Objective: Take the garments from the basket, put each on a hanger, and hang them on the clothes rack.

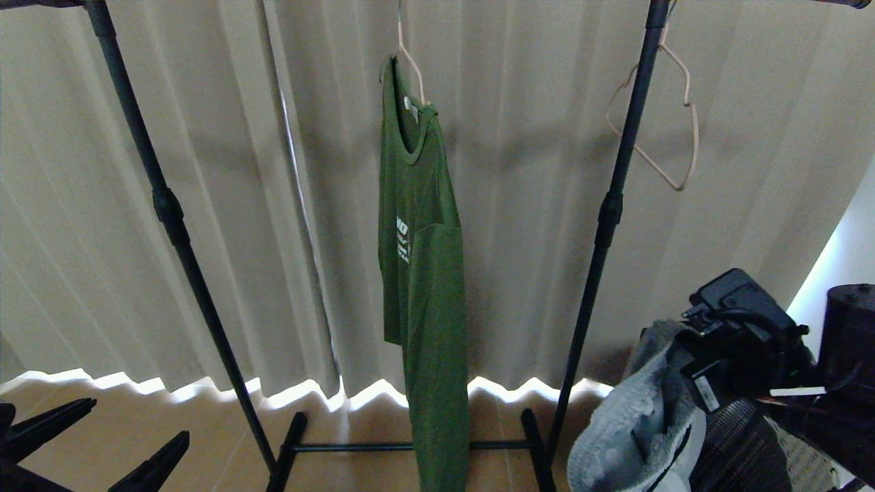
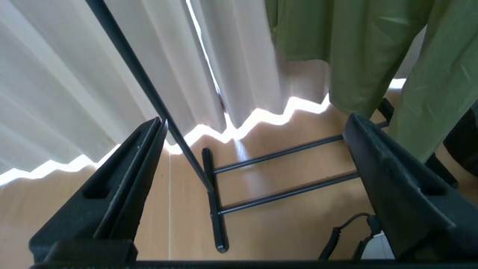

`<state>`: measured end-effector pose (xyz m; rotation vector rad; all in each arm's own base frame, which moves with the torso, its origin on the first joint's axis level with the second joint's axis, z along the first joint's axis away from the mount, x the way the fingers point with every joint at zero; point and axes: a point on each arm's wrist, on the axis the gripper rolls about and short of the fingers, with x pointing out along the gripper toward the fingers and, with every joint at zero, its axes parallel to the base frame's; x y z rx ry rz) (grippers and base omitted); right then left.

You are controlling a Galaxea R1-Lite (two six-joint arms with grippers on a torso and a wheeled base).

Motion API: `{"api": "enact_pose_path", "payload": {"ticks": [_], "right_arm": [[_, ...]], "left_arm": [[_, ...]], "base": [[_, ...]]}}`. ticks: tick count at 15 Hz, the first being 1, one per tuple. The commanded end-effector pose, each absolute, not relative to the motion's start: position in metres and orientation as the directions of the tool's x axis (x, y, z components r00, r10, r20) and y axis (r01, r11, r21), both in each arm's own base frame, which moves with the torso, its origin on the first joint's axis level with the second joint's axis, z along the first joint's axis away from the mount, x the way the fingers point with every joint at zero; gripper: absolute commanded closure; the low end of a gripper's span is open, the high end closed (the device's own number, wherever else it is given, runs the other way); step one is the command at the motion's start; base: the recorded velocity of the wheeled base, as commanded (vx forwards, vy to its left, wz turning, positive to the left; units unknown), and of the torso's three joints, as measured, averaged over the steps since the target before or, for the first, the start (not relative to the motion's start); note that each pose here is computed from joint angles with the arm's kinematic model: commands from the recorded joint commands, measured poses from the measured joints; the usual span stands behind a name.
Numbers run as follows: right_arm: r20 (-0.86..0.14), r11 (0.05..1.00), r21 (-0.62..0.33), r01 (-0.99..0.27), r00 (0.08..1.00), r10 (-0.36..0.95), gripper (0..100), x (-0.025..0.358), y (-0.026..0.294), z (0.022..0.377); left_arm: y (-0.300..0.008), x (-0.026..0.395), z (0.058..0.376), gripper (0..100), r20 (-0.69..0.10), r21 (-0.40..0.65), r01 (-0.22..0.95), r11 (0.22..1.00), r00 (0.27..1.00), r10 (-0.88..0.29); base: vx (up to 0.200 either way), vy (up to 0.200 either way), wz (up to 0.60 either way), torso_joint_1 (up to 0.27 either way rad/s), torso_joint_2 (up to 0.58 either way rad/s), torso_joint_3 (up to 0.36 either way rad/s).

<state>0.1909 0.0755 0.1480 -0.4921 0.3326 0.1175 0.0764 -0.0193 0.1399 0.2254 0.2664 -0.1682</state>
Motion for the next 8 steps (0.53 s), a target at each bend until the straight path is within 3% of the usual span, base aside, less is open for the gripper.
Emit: {"api": "enact_pose_path", "payload": {"ticks": [1, 5, 8], "right_arm": [[-0.238, 0.896, -0.413, -0.165, 0.969, 0.069, 100, 0.1737, 0.0683, 0.1704], [-0.237, 0.899, -0.406, -0.163, 0.969, 0.069, 100, 0.1731, 0.0680, 0.1705], [-0.241, 0.899, -0.407, -0.162, 0.968, 0.066, 100, 0.1731, 0.0677, 0.1701]], "left_arm": [[-0.0193, 0.0766, 0.1403, 0, -0.277, 0.199, 0.193, 0.961, 0.951, -0.134], [-0.0186, 0.0746, 0.1419, 0, -0.261, 0.208, 0.189, 0.960, 0.956, -0.132], [-0.0183, 0.0736, 0.1425, 0, -0.254, 0.210, 0.189, 0.959, 0.958, -0.133]], "base": [[0.000, 0.000, 0.00, 0.000, 0.00, 0.000], [0.000, 0.000, 0.00, 0.000, 0.00, 0.000], [-0.200, 0.000, 0.00, 0.002, 0.00, -0.001]]}}
